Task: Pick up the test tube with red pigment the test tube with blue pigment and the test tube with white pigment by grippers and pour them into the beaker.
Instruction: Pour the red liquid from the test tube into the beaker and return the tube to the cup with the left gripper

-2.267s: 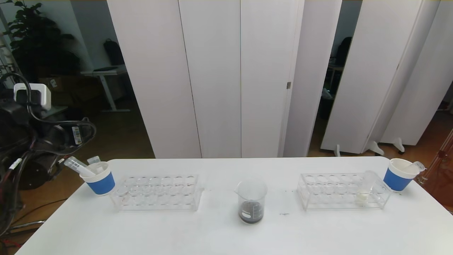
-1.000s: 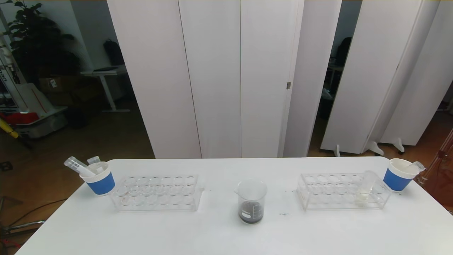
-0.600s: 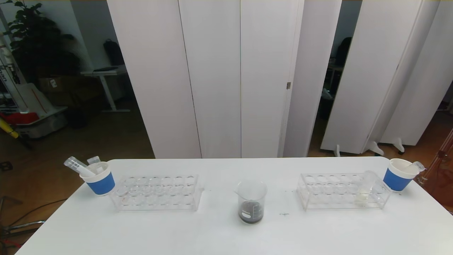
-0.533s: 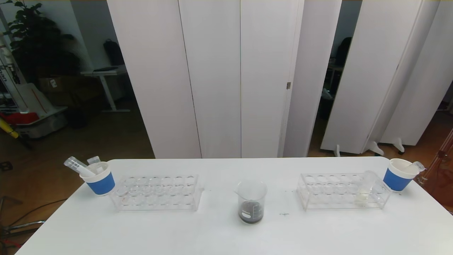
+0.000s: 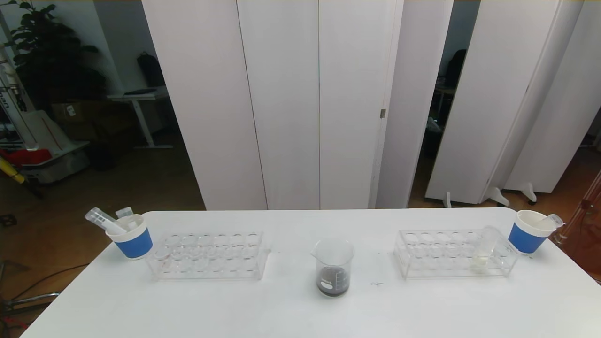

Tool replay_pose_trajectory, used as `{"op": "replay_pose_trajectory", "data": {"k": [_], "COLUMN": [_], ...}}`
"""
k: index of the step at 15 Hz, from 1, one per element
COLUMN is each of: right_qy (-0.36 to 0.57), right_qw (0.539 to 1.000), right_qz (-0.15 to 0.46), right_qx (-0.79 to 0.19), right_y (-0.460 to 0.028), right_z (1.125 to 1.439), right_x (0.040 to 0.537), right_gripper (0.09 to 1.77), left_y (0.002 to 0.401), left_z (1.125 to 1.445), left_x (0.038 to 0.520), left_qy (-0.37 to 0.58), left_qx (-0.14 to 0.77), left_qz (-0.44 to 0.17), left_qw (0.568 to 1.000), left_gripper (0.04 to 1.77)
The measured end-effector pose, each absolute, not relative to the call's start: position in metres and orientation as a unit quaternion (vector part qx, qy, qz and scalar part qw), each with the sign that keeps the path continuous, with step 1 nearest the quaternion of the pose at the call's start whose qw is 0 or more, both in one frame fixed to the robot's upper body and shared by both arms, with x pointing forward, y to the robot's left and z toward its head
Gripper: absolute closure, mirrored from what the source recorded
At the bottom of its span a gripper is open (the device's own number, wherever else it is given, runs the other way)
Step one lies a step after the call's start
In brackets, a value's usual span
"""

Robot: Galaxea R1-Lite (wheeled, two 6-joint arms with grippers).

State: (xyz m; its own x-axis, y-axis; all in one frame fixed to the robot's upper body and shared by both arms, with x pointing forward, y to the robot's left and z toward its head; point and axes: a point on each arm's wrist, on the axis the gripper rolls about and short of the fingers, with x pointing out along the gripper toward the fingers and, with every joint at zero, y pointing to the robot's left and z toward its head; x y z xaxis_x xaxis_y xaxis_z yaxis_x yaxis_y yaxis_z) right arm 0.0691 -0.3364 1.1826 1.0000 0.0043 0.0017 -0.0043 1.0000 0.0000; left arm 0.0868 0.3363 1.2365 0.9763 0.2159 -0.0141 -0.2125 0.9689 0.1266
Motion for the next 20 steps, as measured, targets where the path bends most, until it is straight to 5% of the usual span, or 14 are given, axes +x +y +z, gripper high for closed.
{"op": "replay_pose_trajectory", "data": {"k": [6,20], "right_qy": [-0.001,-0.001], "right_qw": [1.0,1.0], "right_qz": [0.002,0.002], "right_qx": [0.0,0.0], "right_y": [-0.336,-0.336], "right_z": [1.183,1.183], "right_x": [0.069,0.069], "right_gripper": [0.11,0.11], "left_y": [0.336,0.336], "left_z": [1.202,1.199], "left_x": [0.092,0.078], "left_qy": [0.056,0.001], "left_qx": [0.056,0.044], "left_qz": [0.088,0.059], "left_qw": [0.993,0.997], "left_gripper": [0.06,0.06]}}
